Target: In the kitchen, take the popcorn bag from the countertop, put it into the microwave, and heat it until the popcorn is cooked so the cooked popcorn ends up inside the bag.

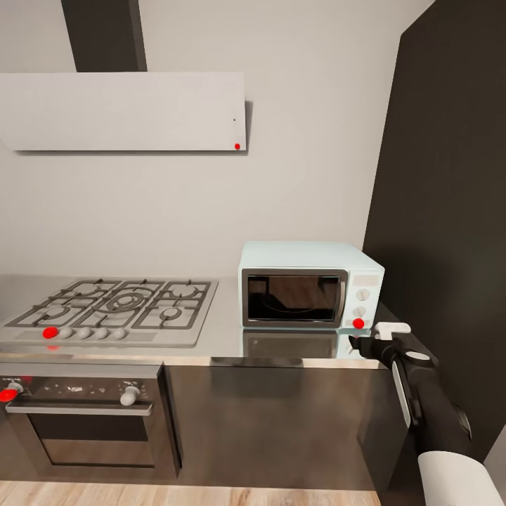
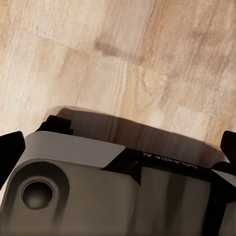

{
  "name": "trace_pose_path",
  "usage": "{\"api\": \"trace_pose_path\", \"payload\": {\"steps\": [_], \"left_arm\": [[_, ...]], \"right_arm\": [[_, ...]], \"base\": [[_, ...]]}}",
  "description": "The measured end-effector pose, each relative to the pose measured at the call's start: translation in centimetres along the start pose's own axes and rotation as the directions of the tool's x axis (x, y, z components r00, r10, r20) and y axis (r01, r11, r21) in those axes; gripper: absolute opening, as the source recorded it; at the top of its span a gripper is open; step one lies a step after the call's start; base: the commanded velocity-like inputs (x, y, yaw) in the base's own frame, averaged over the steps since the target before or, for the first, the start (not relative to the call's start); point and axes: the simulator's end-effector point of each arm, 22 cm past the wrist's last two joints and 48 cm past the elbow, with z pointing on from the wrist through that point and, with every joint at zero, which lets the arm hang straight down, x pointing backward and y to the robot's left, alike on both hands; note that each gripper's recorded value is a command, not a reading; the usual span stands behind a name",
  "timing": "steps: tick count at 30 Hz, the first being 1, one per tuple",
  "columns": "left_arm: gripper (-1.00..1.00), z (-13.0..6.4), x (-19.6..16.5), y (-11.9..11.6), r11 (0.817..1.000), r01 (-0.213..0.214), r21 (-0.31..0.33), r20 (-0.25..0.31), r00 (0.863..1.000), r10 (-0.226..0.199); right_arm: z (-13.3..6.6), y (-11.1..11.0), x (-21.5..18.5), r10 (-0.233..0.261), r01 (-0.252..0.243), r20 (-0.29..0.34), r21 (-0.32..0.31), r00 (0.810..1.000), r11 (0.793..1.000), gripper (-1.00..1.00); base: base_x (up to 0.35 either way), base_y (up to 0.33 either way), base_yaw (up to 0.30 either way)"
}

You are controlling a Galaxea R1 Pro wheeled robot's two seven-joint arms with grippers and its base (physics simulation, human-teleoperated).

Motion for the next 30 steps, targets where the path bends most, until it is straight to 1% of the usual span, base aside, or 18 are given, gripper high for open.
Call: {"api": "trace_pose_path", "payload": {"steps": [8, 9, 10, 11, 18, 20, 24, 27, 30], "left_arm": [[1.0, 0.0, 0.1, -0.3, 1.0, -0.001, 0.003, -0.001, 1.0, 0.001], [1.0, 0.0, 0.1, -0.3, 1.0, -0.001, 0.003, -0.001, 1.0, 0.001], [1.0, 0.0, 0.1, -0.4, 1.0, -0.001, 0.003, -0.002, 1.0, 0.001], [1.0, 0.0, 0.1, -0.4, 1.0, -0.001, 0.003, -0.002, 1.0, 0.001], [1.0, 0.0, 0.1, -0.3, 1.0, -0.001, 0.003, -0.001, 1.0, 0.001], [1.0, 0.0, 0.3, -0.3, 1.0, 0.002, 0.002, -0.003, 1.0, -0.002], [1.0, 0.0, 0.3, -0.2, 1.0, 0.002, 0.002, -0.002, 1.0, -0.002], [1.0, 0.0, 0.3, -0.2, 1.0, 0.002, 0.002, -0.002, 1.0, -0.002], [1.0, 0.0, 0.3, -0.2, 1.0, 0.002, 0.002, -0.002, 1.0, -0.002]], "right_arm": [[0.0, -0.1, 0.0, -0.001, 0.001, 0.002, 0.004, 1.0, 1.0, 1.0], [0.0, -0.2, -0.2, 0.001, -0.001, 0.01, 0.006, 1.0, 1.0, 1.0], [0.0, -0.7, -1.3, 0.012, -0.013, 0.079, 0.016, 0.997, 1.0, 1.0], [0.2, -0.6, -1.1, 0.016, -0.017, 0.086, 0.013, 0.996, 1.0, 1.0], [0.6, -0.5, -0.2, 0.019, -0.02, 0.073, 0.012, 0.997, 1.0, 1.0], [0.7, -1.0, 0.2, 0.013, -0.014, 0.068, 0.017, 0.998, 1.0, 1.0], [0.9, -0.9, 0.7, 0.023, -0.024, 0.067, 0.01, 0.997, 1.0, 1.0], [0.6, -1.9, 0.1, 0.018, -0.021, 0.073, 0.036, 0.997, 0.999, 1.0], [0.5, -2.2, 0.0, 0.017, -0.02, 0.074, 0.043, 0.997, 0.999, 1.0]], "base": [[0.0, 0.0, 0.0], [0.0, 0.0, 0.0], [0.023, 0.0, 0.0], [0.109, 0.0, 0.0], [0.238, 0.0, 0.0], [0.0, 0.0, 0.0], [0.0, 0.0, 0.0], [0.0, 0.0, 0.0], [0.0, 0.0, 0.0]]}}
